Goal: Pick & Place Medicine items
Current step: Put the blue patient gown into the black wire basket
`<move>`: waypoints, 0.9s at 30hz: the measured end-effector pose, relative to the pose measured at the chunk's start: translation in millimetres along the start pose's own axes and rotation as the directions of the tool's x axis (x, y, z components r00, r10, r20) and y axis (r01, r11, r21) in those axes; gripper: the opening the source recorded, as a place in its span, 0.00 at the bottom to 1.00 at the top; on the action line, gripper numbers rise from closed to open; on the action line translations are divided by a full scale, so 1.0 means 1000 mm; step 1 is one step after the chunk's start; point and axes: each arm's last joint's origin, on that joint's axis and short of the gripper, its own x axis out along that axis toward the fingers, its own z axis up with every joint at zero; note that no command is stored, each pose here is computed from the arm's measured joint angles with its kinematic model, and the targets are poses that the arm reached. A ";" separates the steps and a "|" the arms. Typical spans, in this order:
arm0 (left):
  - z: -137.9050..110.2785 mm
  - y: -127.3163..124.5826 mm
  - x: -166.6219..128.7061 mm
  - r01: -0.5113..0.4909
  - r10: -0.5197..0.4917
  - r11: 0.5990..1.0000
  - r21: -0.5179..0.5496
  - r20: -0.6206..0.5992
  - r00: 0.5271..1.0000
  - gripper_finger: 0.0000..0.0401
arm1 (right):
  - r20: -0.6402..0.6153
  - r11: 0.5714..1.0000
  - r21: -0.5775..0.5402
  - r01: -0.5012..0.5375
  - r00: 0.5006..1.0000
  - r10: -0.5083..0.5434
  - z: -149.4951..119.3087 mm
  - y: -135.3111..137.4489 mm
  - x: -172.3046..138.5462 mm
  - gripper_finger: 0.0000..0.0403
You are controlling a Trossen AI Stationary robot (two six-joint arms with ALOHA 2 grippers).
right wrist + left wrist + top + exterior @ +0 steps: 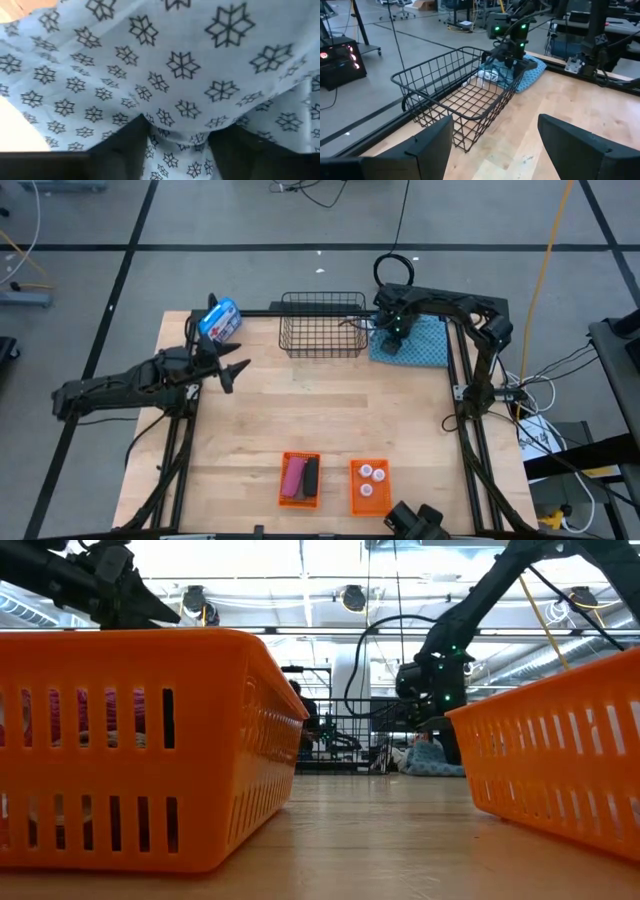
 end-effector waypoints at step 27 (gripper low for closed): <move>-0.001 0.003 0.008 -0.026 0.025 0.999 -0.040 -0.028 0.999 0.75 | 0.572 0.984 0.067 0.166 0.801 -0.175 -0.051 0.011 -0.155 0.05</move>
